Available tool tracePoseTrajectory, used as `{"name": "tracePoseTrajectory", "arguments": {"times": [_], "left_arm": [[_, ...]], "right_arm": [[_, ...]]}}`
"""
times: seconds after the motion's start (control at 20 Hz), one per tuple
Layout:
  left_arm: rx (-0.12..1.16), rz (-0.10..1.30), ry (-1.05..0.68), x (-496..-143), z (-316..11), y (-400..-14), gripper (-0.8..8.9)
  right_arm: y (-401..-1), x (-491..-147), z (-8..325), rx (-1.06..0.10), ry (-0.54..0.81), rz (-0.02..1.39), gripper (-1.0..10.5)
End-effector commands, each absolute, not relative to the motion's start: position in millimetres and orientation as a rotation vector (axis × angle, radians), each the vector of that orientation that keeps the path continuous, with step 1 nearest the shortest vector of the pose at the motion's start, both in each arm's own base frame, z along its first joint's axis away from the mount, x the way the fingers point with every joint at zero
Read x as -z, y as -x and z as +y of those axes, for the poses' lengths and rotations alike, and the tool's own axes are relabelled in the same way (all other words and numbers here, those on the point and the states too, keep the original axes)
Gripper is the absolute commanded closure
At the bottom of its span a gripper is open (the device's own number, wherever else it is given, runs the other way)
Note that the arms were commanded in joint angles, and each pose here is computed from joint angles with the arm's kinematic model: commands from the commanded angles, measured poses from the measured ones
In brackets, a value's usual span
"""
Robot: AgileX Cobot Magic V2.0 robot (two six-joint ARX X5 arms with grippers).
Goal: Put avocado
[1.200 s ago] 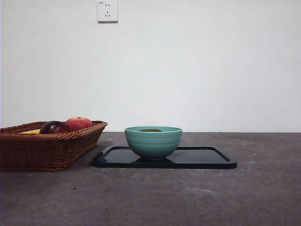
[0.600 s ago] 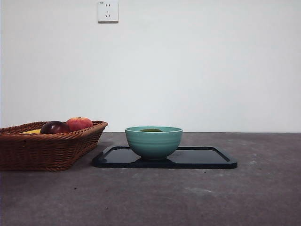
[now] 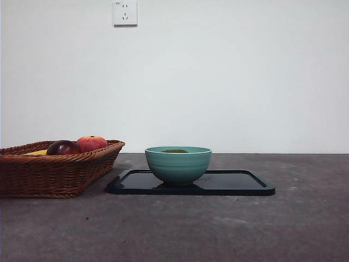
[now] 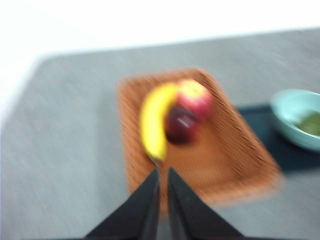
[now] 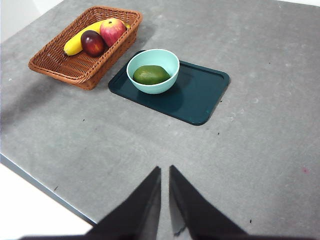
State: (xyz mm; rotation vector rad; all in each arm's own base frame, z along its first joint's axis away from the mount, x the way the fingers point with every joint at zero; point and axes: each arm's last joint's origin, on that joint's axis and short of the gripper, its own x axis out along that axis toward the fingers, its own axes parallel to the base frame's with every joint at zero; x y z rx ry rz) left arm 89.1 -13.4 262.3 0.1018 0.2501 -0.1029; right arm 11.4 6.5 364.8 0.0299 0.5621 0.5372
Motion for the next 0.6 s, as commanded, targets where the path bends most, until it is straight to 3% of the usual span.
{"name": "tracePoseTrajectory", "arguments": {"times": [0.05, 0.3, 0.6], "left_arm": [[0.054, 0.091, -0.108, -239.6, -10.8, -97.8, 7.9], [0.019, 0.049, -0.097, -185.8, -7.5, -96.6, 7.9], [0.006, 0.1, -0.063, -161.4, -6.2, -98.1, 7.9]], "right_arm": [[-11.3, -367.7, 6.6, -0.546, -0.04, 0.549, 9.2], [-11.3, -367.7, 6.6, -0.547, -0.04, 0.549, 9.2], [-11.3, -367.7, 6.6, -0.547, -0.04, 0.549, 9.2]]}}
